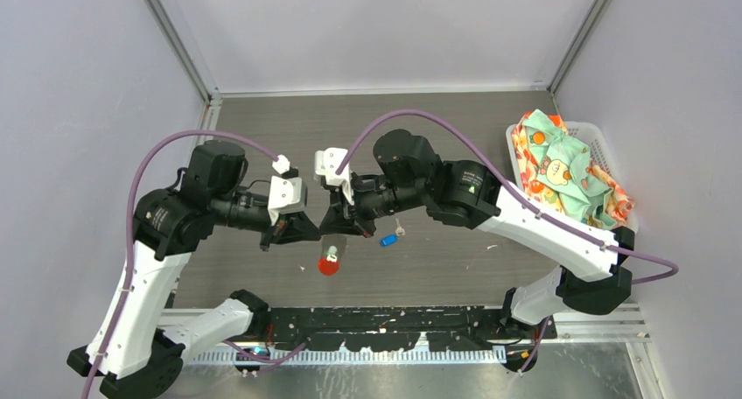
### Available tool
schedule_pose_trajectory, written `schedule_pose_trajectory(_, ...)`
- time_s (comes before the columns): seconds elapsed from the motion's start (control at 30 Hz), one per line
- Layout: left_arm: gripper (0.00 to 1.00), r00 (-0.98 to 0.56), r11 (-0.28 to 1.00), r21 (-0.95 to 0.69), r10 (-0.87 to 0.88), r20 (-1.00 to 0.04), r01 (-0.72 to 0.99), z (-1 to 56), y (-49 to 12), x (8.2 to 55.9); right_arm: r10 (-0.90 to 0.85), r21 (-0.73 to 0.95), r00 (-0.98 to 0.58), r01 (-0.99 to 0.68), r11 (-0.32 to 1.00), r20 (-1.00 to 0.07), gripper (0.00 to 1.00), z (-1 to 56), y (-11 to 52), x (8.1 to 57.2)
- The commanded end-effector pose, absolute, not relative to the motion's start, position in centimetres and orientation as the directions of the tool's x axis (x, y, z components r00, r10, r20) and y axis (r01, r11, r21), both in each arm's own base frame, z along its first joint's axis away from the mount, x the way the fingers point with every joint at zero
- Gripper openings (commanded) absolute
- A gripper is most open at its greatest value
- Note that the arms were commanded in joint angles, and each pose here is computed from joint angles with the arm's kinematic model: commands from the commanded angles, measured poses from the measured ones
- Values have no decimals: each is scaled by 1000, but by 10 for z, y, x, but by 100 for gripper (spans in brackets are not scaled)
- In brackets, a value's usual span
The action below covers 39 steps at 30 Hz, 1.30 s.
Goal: Put the keys on the keyring
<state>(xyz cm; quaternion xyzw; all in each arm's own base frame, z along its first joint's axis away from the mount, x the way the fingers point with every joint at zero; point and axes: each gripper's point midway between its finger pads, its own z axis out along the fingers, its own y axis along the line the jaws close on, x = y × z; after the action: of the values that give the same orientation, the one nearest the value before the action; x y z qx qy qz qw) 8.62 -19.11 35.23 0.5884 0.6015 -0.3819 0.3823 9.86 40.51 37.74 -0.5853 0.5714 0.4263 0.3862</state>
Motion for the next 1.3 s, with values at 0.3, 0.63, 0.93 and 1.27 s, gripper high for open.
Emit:
schedule_pose_trajectory(0.3,43,8,36,23,354,-935,999,366,-188,75,10,-28,29,-992,121,-1000,1,433,389,116)
schedule_pose_trajectory(0.63,31,-49,97,-19,314,-948,995,361,-196,88,281,48,-18,-994,99,-960,1,457,372,103)
schedule_pose_trajectory(0.93,33,-118,89,-104,172,-978,991,391,-213,89,354,90,-60,-993,69,-933,1,454,372,99)
schedule_pose_trajectory(1.27,23,-116,69,-107,133,-984,992,400,-213,82,450,131,-91,-990,58,-888,1,457,368,100)
